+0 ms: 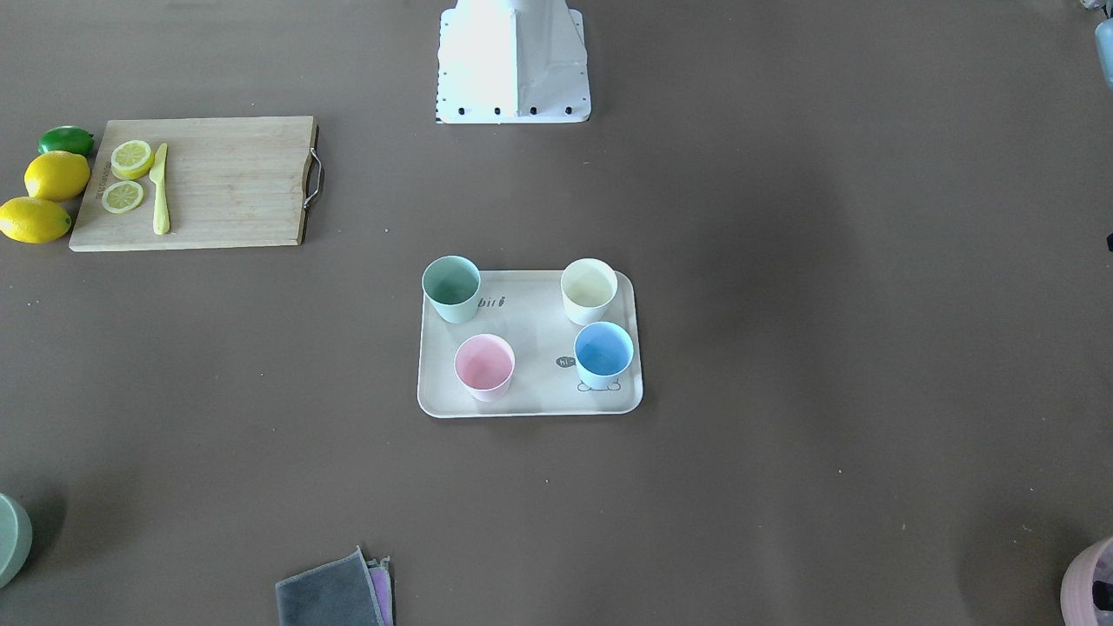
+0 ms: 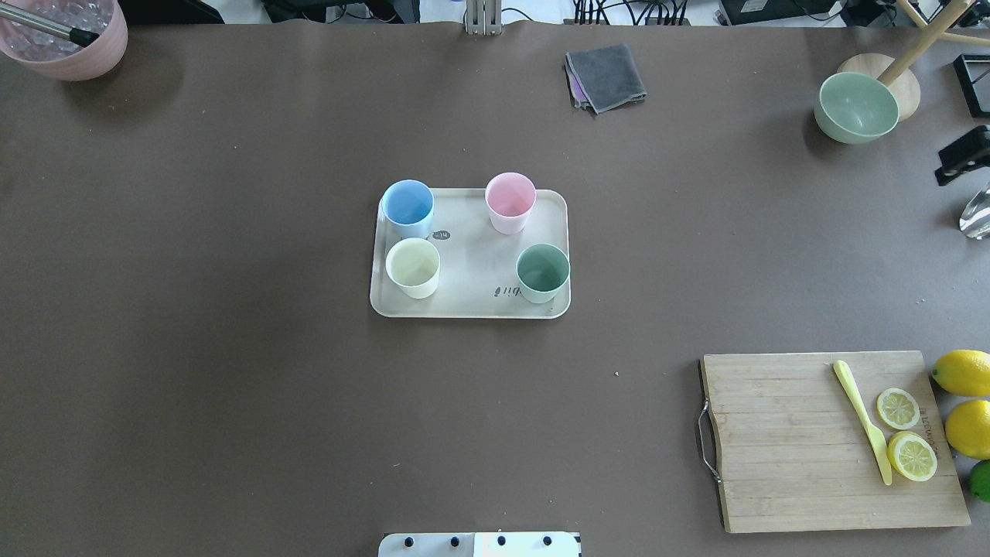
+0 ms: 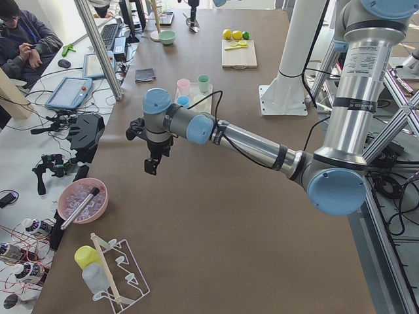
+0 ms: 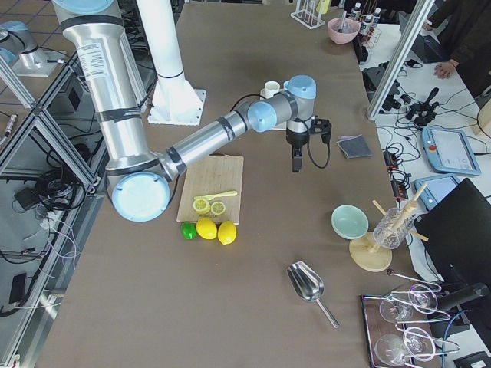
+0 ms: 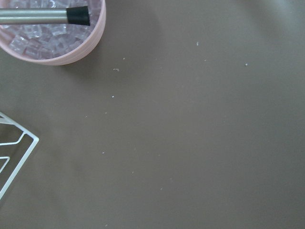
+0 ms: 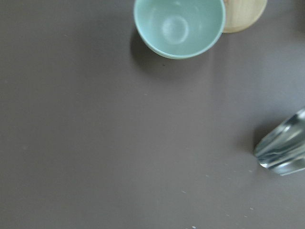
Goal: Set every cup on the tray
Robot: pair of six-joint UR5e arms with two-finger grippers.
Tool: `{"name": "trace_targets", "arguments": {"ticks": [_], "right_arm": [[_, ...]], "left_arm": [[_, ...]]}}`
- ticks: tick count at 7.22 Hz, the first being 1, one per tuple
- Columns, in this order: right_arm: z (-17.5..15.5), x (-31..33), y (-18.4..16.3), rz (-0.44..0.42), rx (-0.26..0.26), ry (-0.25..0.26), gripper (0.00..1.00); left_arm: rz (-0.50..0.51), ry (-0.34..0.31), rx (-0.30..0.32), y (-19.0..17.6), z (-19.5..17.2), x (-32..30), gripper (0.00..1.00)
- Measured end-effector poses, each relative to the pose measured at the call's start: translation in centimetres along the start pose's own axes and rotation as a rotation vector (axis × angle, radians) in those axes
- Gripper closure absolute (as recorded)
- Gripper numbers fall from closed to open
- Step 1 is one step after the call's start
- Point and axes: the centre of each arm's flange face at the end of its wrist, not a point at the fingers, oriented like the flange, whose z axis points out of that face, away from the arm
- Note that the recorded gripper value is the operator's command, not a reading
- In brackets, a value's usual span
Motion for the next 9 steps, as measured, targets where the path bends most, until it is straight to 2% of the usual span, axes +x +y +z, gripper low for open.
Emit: {"name": "trace_targets", "arguments": {"ticks": [2,4,6,9], "right_arm": [[0.7,11.6,7.3,-0.001,-0.042,-0.007,0.0],[2.3,16.8,12.3,0.038,-0.081,-0.004,0.0],[3.7,18.5,13.9,0.068,-0.109,-0.002,0.0],[4.0,18.8,14.1,0.076,-0.115,-0.005,0.0]], "left_arm": [[-0.06,-0.006,-0.057,4.6,2.0,-2.7,0.01],[-0.101,-0.002,-0.088,7.9,3.4,-4.0,0.01],[-0.123,-0.002,-0.101,9.2,4.0,-4.6,0.01],[-0.128,-0.012,-0.101,9.7,3.8,-5.0,0.01]]}}
